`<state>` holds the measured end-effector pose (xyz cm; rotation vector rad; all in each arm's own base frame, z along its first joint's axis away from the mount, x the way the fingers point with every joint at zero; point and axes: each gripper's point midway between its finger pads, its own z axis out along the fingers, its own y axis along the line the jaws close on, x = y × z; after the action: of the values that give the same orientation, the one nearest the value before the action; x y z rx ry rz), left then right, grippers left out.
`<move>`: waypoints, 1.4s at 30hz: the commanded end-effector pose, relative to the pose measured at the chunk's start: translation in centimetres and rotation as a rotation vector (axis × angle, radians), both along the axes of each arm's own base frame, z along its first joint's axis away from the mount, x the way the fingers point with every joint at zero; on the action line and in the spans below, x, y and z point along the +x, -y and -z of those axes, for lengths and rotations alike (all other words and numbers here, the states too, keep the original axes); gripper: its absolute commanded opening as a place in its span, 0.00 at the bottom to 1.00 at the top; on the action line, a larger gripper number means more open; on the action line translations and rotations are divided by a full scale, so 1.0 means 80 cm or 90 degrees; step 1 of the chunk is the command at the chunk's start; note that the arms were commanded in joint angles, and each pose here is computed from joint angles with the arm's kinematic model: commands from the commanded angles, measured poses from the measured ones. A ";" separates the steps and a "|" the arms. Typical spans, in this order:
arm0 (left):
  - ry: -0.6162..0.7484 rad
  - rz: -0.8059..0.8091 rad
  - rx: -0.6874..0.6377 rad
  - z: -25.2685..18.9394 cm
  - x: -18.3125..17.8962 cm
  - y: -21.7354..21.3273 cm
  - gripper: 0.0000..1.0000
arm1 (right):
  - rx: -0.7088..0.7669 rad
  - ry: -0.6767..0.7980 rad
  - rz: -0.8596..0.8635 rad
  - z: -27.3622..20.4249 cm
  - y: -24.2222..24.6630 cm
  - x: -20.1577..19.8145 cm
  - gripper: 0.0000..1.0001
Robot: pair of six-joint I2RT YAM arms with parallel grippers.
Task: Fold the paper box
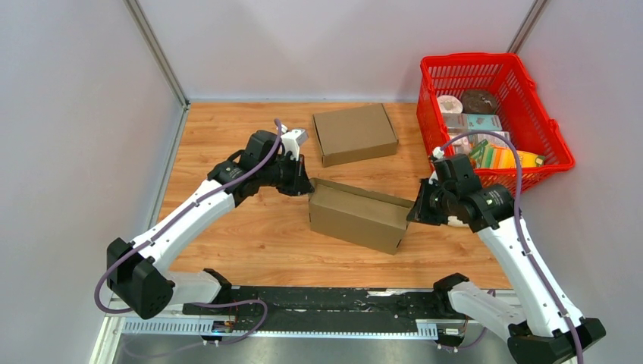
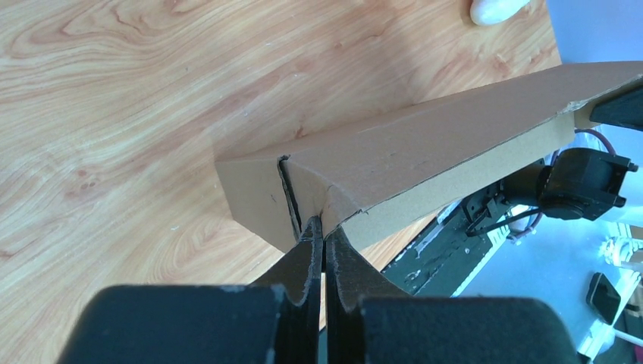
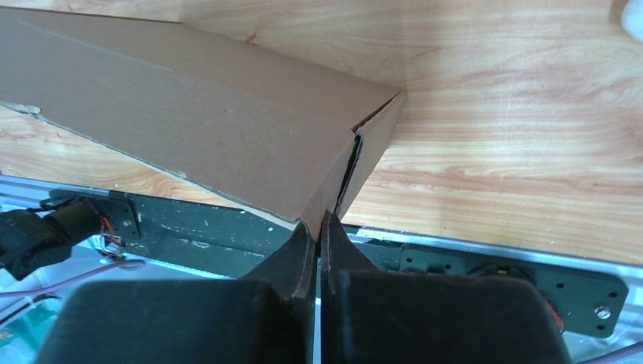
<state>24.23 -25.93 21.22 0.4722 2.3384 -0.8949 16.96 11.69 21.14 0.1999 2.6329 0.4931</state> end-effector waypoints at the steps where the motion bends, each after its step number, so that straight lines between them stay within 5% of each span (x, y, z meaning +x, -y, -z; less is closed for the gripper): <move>1: -0.045 0.026 -0.039 -0.001 -0.019 0.017 0.01 | 0.001 0.037 -0.047 0.012 -0.007 0.010 0.00; 15: -0.060 0.010 -0.069 -0.001 -0.027 0.028 0.00 | 0.010 0.064 -0.065 0.022 -0.014 0.014 0.00; 25: -0.013 0.018 0.060 0.038 -0.038 -0.002 0.00 | 0.017 0.147 -0.122 0.036 -0.024 0.015 0.02; 32: 0.009 -0.016 0.077 0.057 -0.042 -0.010 0.00 | 0.033 0.209 -0.093 0.003 -0.019 0.018 0.35; 36: 0.044 -0.030 0.087 0.053 -0.042 -0.018 0.00 | 0.025 0.224 -0.083 -0.023 -0.013 0.019 0.66; 42: 0.097 -0.066 0.083 0.052 -0.039 -0.028 0.00 | 0.059 0.178 0.019 -0.063 -0.008 0.017 0.89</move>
<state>22.27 -25.26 19.77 0.4562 2.2049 -0.7222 18.27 12.69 23.18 0.0039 2.3512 0.5673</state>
